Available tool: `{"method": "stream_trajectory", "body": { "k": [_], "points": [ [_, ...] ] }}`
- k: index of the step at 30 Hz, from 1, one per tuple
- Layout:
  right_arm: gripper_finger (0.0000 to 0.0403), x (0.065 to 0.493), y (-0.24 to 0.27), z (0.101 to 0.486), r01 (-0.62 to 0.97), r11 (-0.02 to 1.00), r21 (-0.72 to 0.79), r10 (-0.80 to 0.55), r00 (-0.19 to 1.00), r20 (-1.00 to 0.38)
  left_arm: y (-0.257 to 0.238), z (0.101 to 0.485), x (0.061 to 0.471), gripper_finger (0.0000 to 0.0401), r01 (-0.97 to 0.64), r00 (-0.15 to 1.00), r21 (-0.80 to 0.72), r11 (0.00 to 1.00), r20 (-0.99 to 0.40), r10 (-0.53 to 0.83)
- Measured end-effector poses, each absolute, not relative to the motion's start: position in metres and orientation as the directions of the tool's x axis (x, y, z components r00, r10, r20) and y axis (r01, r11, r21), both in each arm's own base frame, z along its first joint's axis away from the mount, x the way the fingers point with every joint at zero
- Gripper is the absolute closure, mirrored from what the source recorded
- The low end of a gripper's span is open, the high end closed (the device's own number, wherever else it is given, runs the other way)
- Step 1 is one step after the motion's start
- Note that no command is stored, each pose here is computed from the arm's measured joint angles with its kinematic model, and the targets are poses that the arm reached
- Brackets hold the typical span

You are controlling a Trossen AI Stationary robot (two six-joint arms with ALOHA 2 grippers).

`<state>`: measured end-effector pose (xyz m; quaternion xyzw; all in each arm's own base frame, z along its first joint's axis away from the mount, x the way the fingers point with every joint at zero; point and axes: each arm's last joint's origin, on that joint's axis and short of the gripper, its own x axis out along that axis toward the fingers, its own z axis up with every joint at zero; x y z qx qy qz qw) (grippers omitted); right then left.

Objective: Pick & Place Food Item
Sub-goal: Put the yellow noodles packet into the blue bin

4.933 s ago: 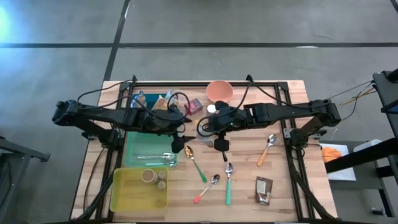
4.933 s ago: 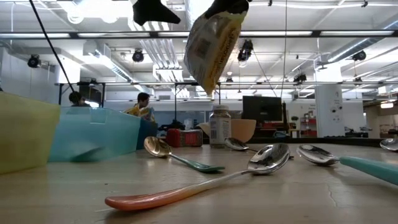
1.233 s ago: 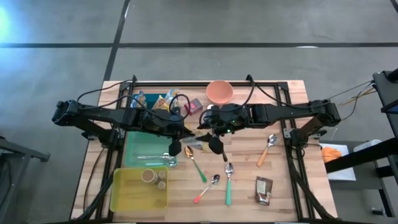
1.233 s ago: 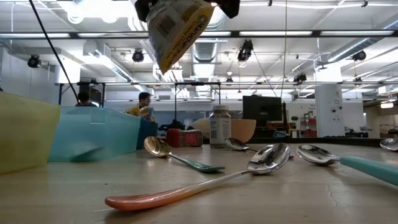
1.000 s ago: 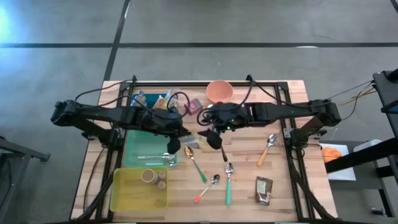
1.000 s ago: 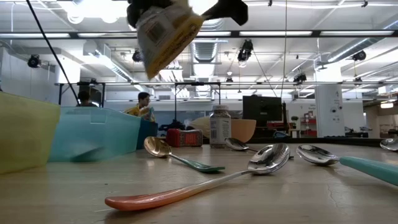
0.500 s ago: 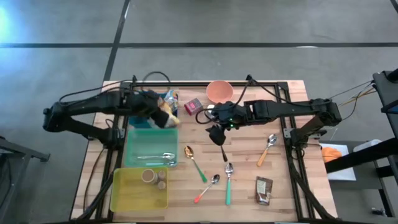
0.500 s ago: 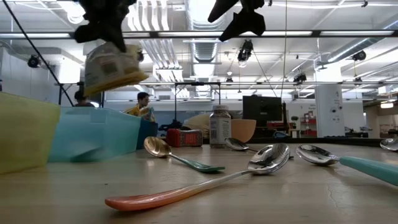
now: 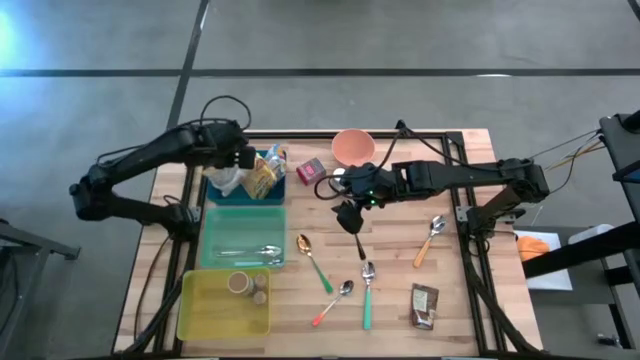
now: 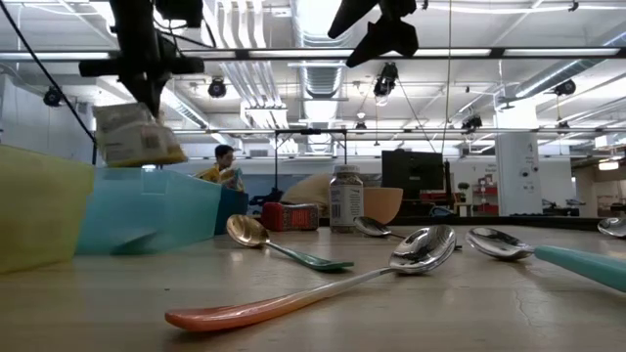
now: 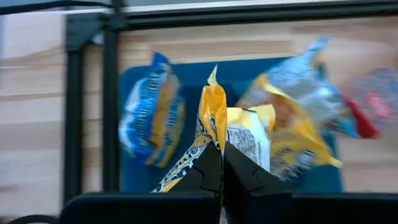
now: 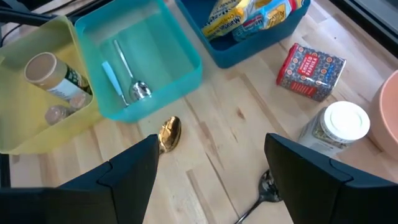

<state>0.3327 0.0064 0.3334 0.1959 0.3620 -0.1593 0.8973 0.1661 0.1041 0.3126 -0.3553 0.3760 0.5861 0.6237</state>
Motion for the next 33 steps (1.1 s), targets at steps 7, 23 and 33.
{"method": "stream_trajectory", "body": {
  "k": [7, 23, 33],
  "points": [
    [0.0113, 0.331, 0.007, 0.331, 0.434, 0.873, 0.223, -0.144, 0.666, -0.732, 0.117, 0.294, 0.178, 0.0401, -0.991, -0.114, 0.135, 0.016, -0.889, 0.444],
    [0.0113, 0.327, 0.008, 0.327, 0.436, 0.876, 0.206, -0.135, 0.632, -0.763, 0.144, 0.253, 0.205, 0.0401, -0.957, -0.262, 0.289, 0.009, -0.88, 0.396],
    [0.0113, 0.323, 0.011, 0.321, 0.443, 0.878, 0.183, -0.131, 0.589, -0.798, 0.15, 0.236, 0.213, 0.0401, -0.943, -0.299, 0.331, 0.034, -0.889, 0.348]
  ]
}}
